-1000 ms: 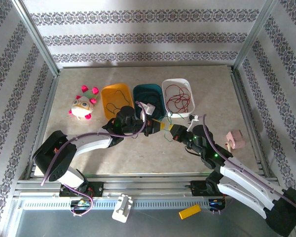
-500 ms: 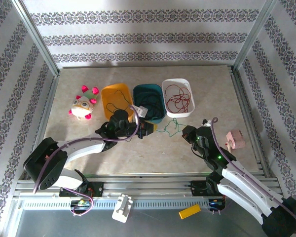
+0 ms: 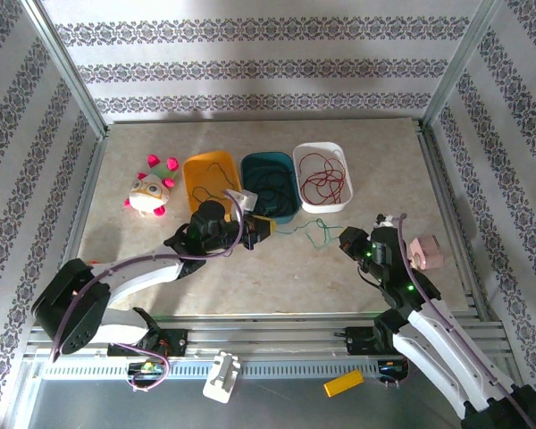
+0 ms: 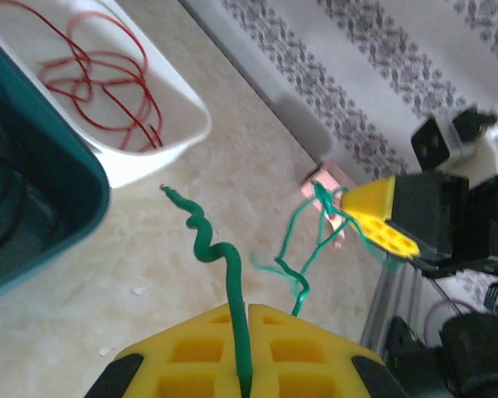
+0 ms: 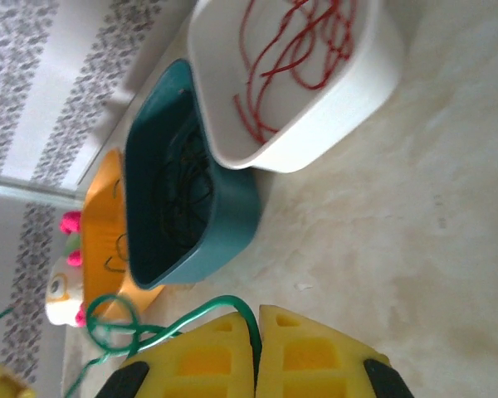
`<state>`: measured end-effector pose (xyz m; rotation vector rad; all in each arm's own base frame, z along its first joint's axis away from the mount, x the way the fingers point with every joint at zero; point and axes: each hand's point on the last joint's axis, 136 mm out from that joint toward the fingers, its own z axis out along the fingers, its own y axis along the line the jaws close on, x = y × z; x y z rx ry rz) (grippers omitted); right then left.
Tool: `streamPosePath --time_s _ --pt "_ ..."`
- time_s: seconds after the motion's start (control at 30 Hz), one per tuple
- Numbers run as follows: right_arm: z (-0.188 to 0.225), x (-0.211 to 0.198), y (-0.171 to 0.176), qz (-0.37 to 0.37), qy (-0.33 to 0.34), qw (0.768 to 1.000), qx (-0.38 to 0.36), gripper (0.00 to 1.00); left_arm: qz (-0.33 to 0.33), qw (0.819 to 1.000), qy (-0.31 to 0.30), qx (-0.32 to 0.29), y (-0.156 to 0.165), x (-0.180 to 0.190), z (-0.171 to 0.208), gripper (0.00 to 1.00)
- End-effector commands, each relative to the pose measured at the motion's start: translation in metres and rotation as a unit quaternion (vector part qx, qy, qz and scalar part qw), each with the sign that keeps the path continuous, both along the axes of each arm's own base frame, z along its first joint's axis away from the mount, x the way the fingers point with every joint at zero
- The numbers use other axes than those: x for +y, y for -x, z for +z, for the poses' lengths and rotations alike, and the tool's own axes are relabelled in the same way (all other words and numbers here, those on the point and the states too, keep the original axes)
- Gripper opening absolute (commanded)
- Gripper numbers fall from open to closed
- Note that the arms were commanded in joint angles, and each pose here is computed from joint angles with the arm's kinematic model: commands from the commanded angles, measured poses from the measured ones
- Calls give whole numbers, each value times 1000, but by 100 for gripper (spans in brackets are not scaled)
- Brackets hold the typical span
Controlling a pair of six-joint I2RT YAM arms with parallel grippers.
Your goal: Untangle the cables
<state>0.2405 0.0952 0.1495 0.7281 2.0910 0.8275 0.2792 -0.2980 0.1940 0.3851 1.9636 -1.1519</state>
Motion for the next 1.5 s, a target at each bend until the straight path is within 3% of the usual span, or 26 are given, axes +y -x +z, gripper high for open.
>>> streamPosePath --time_s 0.0,0.2,0.33,0.6,0.93,1.0,1.03,1.1,1.2,1.33,1.47 --pt "-32 -56 16 -117 60 988 77 0 116 993 -26 -11 -25 49 -1 0" --pt "-43 -75 26 -154 52 980 111 0 195 980 29 -33 -33 108 35 0" --pt "-39 -62 18 -120 35 988 93 0 237 970 39 -27 -39 138 45 0" --pt "-12 -18 0 15 31 998 48 0 389 921 -9 34 -71 202 3 0" --pt "5 17 -3 99 57 993 22 0 417 908 -35 34 -132 206 -28 2" --pt "5 21 -2 107 60 992 23 0 410 911 -40 33 -144 201 -30 11" --pt "6 23 -1 111 60 992 20 0 401 915 -41 35 -148 196 -30 21" --pt "6 26 1 121 65 990 19 0 383 922 -40 34 -155 188 -26 50" --pt "9 32 2 136 70 988 15 0 369 928 -43 38 -157 181 -17 79" --pt "11 40 2 149 76 986 13 0 372 924 -76 53 -149 187 -10 91" --pt "12 49 -1 162 85 983 10 0 397 908 -112 71 -132 203 -12 95"
